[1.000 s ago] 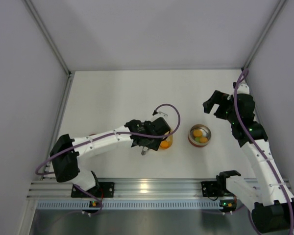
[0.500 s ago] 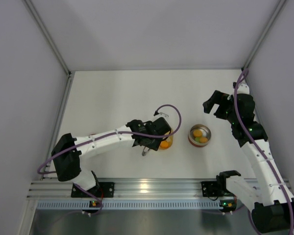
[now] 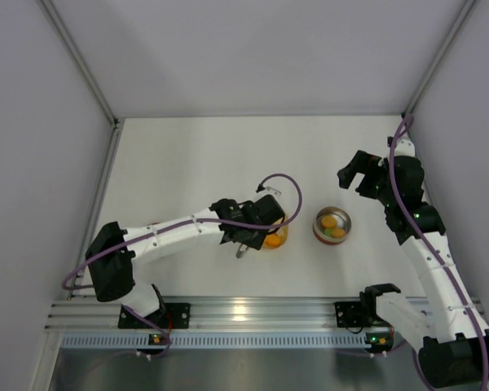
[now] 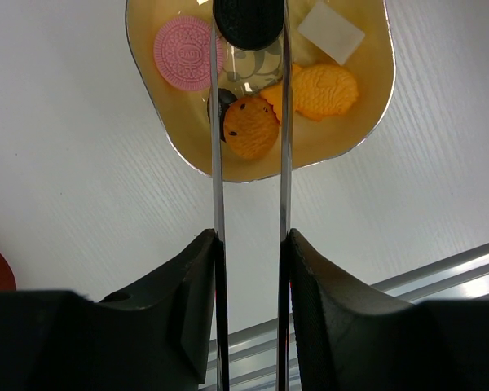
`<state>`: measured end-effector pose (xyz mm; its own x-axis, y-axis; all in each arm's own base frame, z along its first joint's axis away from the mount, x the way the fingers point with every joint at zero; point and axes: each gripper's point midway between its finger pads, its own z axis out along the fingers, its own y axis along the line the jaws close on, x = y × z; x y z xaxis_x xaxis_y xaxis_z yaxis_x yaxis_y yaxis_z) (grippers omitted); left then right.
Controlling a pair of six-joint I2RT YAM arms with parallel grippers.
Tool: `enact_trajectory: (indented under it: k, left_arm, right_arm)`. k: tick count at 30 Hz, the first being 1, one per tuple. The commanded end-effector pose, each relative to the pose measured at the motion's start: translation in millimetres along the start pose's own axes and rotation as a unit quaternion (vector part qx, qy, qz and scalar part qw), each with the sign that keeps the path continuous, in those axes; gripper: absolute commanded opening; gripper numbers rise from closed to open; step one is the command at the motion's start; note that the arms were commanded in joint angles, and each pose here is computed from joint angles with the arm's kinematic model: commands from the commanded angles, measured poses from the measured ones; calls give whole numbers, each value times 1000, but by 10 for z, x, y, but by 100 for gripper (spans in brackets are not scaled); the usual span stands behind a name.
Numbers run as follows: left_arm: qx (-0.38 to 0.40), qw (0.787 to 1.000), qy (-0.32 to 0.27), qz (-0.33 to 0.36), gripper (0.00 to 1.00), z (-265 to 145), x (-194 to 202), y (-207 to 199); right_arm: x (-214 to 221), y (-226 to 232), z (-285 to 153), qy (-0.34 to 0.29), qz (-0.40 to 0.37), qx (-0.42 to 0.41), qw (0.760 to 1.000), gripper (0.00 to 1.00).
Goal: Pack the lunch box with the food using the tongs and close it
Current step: Pick up the fake food from the plate, then place the fake food in the packing box.
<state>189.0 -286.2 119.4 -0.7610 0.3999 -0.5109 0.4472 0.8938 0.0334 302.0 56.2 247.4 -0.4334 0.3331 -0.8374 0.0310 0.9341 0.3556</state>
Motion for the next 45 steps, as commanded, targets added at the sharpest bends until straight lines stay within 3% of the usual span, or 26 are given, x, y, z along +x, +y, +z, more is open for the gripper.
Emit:
enact_trajectory:
  k: [1,12,24,33,45]
  left_arm:
    - [22,998,-50,-11,42,-229,-315,-47]
    - [43,995,-94,-14,41,-536,-689,-128]
    - [145,980,-129,31,41,-786,-1098,-796]
    - [182,974,-114,71,41,-673,-1091,-1232]
    - [191,973,-99,85,42,-457,-1029,-1385]
  right_arm:
    - [-117,48,-60,-19,-1,-8,1000,99]
    - [-133,46,-78,-22,-1,-7,1000,99]
    - [-160,38,-102,-24,-4,-2,1000,100]
    - [-186,-4,-133,-28,-8,10,1000,100]
    - [-210,4,-140,-30,-11,10,999,100]
